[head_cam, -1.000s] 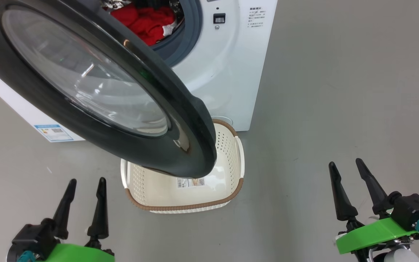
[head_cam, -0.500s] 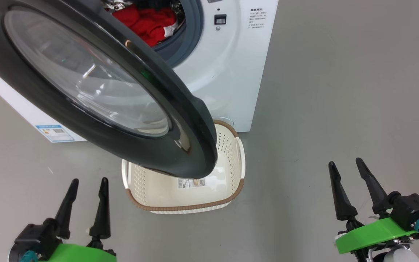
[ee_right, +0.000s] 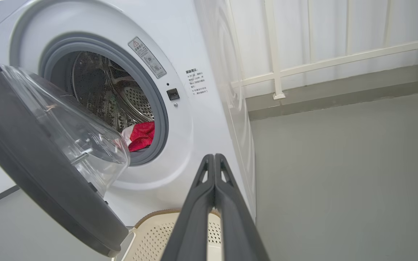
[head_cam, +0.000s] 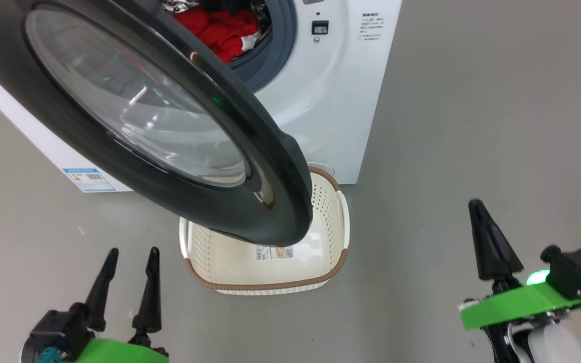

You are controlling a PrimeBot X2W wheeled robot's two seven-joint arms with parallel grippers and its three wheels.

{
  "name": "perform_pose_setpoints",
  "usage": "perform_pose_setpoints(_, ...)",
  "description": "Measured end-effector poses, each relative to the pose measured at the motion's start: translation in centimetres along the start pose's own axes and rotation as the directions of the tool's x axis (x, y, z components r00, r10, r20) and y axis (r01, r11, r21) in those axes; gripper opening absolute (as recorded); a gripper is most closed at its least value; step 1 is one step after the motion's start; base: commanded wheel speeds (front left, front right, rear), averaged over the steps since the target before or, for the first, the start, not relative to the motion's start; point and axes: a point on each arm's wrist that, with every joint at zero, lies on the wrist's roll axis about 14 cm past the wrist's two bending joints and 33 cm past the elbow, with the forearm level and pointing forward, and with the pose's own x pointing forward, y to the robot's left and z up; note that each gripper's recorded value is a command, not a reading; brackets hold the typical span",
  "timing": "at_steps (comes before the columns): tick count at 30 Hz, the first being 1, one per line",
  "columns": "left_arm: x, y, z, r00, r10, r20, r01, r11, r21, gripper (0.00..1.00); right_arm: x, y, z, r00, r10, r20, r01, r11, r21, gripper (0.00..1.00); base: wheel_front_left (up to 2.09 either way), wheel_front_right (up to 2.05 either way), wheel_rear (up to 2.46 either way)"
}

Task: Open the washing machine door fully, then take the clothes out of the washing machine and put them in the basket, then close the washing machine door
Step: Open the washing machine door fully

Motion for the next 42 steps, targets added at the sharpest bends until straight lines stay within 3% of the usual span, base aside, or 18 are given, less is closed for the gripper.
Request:
perform_pose_setpoints(7, -0.8, 0.2, -0.3, 1.000, 0.010, -0.011, -0.010, 1.000, -0.002, 1.00, 2.7, 3.7, 2.1, 0.992, 0.111, 0.067, -0.116, 0.990, 0.079, 0.00, 0.00, 0.00, 0.00)
perform_pose_setpoints(11, -1.1, 0.5, -0.3, 1.000, 0.018, -0.011, -0.018, 1.000, -0.001, 1.00, 4.2, 6.6, 3.0, 0.977, 0.193, 0.095, -0.205, 0.969, 0.136, 0.00, 0.00, 0.00, 0.00)
perform_pose_setpoints(19, -1.5, 0.9, -0.3, 0.999, 0.033, -0.012, -0.033, 0.999, 0.001, 1.00, 6.1, 11.7, 2.6, 0.934, 0.352, 0.064, -0.356, 0.898, 0.260, 0.00, 0.00, 0.00, 0.00)
perform_pose_setpoints(22, -1.7, 1.0, -0.4, 0.999, 0.038, -0.016, -0.038, 0.999, 0.000, 1.00, 6.9, 13.4, 1.8, 0.913, 0.408, 0.022, -0.392, 0.858, 0.333, 0.00, 0.00, 0.00, 0.00)
perform_pose_setpoints(33, -2.1, 1.2, -1.3, 0.998, 0.051, -0.045, -0.051, 0.999, -0.008, 1.00, 8.3, 16.7, -0.4, 0.832, 0.540, -0.125, -0.420, 0.761, 0.494, 0.00, 0.00, 0.00, 0.00)
perform_pose_setpoints(42, -2.4, 1.8, -1.7, 0.996, 0.073, -0.058, -0.074, 0.997, -0.015, 1.00, 8.0, 19.1, -2.0, 0.744, 0.633, -0.215, -0.438, 0.705, 0.559, 0.00, 0.00, 0.00, 0.00)
